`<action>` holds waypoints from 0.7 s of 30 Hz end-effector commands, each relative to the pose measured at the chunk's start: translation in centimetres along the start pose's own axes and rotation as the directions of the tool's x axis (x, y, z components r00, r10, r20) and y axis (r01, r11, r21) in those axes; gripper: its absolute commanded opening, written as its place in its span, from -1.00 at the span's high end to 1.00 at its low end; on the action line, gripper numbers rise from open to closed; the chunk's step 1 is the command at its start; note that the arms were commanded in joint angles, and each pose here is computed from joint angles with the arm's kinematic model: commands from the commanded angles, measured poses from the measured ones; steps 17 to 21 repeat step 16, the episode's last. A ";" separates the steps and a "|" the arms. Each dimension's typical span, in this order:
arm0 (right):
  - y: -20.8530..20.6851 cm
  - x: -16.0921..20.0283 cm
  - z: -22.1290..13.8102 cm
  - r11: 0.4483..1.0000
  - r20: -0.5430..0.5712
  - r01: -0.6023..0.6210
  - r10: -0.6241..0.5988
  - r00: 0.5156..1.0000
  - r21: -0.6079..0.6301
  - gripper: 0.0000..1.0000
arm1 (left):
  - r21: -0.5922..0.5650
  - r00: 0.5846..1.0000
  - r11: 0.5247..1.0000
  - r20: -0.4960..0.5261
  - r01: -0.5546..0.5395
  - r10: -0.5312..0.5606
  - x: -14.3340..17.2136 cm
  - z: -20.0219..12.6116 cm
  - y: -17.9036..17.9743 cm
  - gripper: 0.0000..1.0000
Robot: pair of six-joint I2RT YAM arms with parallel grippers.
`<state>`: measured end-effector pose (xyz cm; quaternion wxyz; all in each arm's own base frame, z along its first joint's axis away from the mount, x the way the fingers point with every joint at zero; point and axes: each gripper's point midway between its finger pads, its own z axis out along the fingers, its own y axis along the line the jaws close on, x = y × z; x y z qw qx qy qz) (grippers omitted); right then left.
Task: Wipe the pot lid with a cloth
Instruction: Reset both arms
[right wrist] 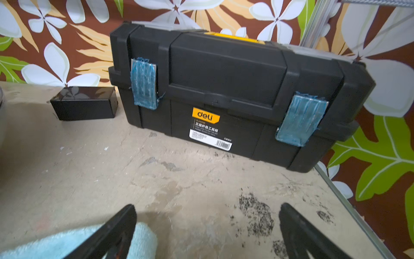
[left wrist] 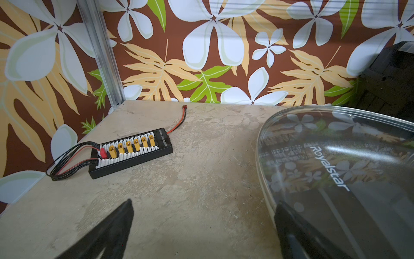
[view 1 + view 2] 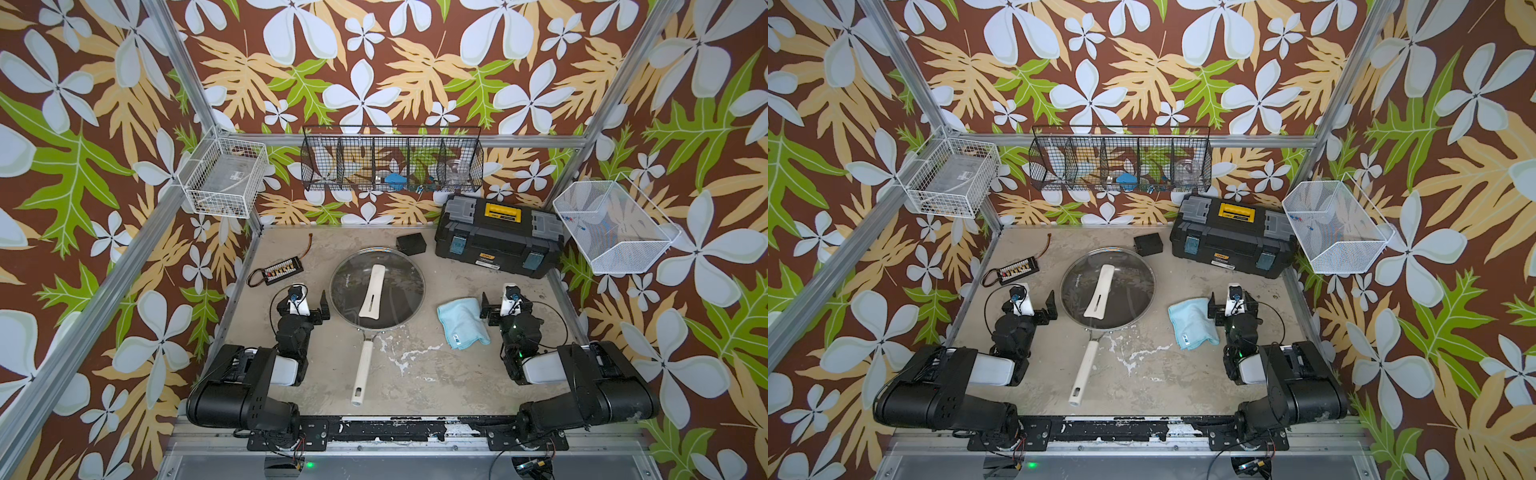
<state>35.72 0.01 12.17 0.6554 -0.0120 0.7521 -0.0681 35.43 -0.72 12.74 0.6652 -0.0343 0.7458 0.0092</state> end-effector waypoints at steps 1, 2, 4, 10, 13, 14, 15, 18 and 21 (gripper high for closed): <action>0.1 -0.4 0.2 1.000 0.008 -0.016 0.016 1.000 -0.009 -1.00 | -0.003 1.000 1.000 0.023 0.011 -0.011 -0.6 0.0 0.1 -1.00; 0.1 -0.4 0.2 1.000 0.013 -0.017 0.017 1.000 -0.009 -1.00 | -0.001 1.000 1.000 0.020 0.010 -0.010 -0.6 0.1 0.0 -1.00; 0.1 -0.4 0.2 1.000 0.011 -0.017 0.017 1.000 -0.009 -1.00 | -0.004 1.000 1.000 0.025 0.015 -0.015 -0.6 0.0 0.1 -1.00; 0.1 -0.3 0.3 1.000 0.006 -0.018 0.018 1.000 -0.007 -1.00 | -0.003 1.000 1.000 0.024 0.016 -0.016 -0.6 0.1 0.1 -1.00; 0.0 -0.3 0.4 1.000 0.003 -0.021 0.021 1.000 -0.005 -0.99 | -0.005 1.000 1.000 0.021 0.015 -0.015 -0.6 0.1 0.1 -1.00; 0.0 -0.3 0.4 1.000 0.003 -0.021 0.021 1.000 -0.003 -0.99 | -0.004 1.000 1.000 0.023 0.017 -0.016 -0.6 0.1 0.1 -1.00; 0.0 -0.3 0.4 1.000 0.003 -0.022 0.022 1.000 -0.003 -0.99 | -0.005 1.000 1.000 0.023 0.016 -0.016 -0.6 0.1 0.1 -1.00; 0.0 -0.3 0.4 1.000 0.003 -0.023 0.023 1.000 -0.003 -1.00 | -0.006 0.999 1.000 0.032 0.019 -0.019 -0.7 -0.1 0.2 -1.00; 0.0 -0.3 0.4 1.000 0.003 -0.023 0.023 1.000 -0.003 -1.00 | -0.006 0.999 1.000 0.032 0.019 -0.019 -0.7 -0.1 0.2 -1.00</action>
